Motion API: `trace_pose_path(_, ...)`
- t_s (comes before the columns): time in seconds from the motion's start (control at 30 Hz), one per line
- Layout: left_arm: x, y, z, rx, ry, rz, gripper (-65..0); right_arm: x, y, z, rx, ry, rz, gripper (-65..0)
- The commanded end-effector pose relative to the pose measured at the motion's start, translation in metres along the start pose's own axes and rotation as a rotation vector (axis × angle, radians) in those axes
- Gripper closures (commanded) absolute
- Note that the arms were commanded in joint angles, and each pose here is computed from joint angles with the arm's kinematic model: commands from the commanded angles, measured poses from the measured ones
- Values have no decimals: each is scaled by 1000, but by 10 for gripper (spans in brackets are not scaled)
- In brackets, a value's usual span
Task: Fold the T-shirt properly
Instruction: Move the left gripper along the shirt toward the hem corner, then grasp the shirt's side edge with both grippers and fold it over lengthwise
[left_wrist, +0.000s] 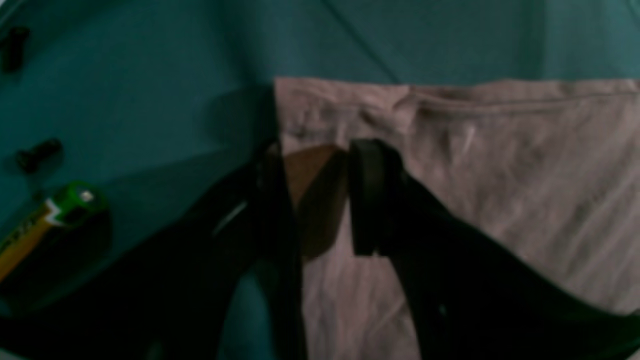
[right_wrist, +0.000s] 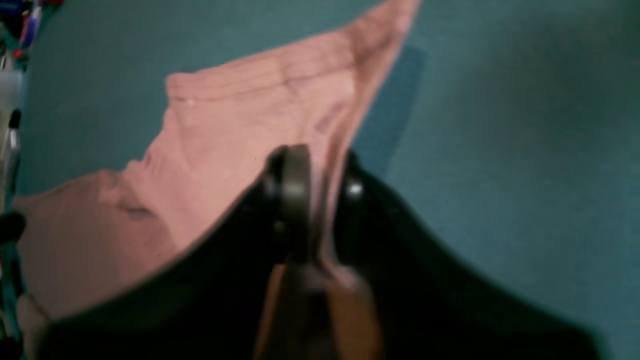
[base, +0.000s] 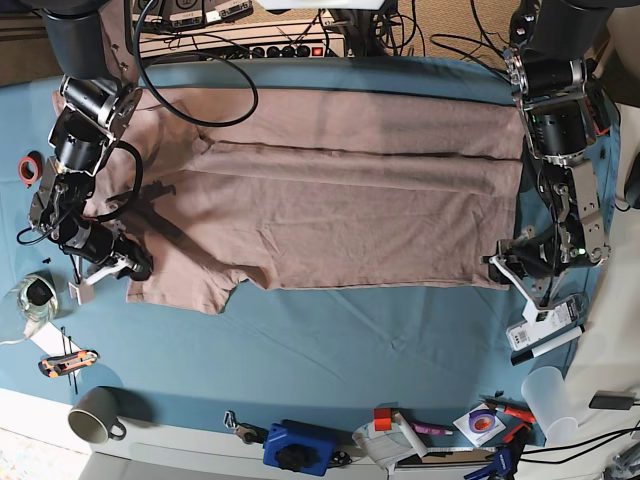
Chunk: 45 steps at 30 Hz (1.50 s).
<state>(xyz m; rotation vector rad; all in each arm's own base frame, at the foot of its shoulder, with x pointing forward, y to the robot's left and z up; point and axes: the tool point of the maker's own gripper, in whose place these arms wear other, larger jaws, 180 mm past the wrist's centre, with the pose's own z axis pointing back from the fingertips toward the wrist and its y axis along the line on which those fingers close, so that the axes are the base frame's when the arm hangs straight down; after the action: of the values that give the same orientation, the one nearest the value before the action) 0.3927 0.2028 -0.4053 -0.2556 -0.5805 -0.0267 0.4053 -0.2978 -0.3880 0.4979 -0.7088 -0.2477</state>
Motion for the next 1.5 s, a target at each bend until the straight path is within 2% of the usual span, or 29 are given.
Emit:
trace_pose_path(0.0,-13,-12,-4,-35,74,-19,-194,17,0,7,-5,-28,19,0)
trace_pose_path(0.07,-15,-17,-4,-55,86,-20,-145,17,0,7,-4,-28,20,0)
trace_pose_path(0.2,-16,-21,-4,-78,90,-8,0,16,0,7,-5,-24,20,0)
trace_pose_path(0.37,-19,-21,-3,-77,107,-8,0,19,6,9,18,-7,22,0)
trace_pose_path(0.43,-19,-23,-2,-82,115,-9,0,28,16,13,59,-36,52,0)
trace_pose_path(0.53,-13,-32,5,-133,106,6,0,41,23,21,69,-64,82,0)
trace_pose_path(0.73,10,-48,31,-254,50,55,0,51,30,32,69,-78,132,0)
trace_pose_path(0.97,28,-44,61,-288,-32,15,0,48,49,44,149,-83,144,0)
trace_pose_path(1.13,9,-44,66,-364,-35,54,0,45,52,60,115,-94,235,0)
trace_pose_path(1.27,-3,-40,77,-394,-65,72,0,39,69,77,149,-112,303,0)
trace_pose_path(1.37,-4,-32,91,-388,-120,84,0,33,72,88,134,-122,347,0)
trace_pose_path(1.47,-14,-23,100,-358,-134,91,0,28,71,99,133,-145,349,0)
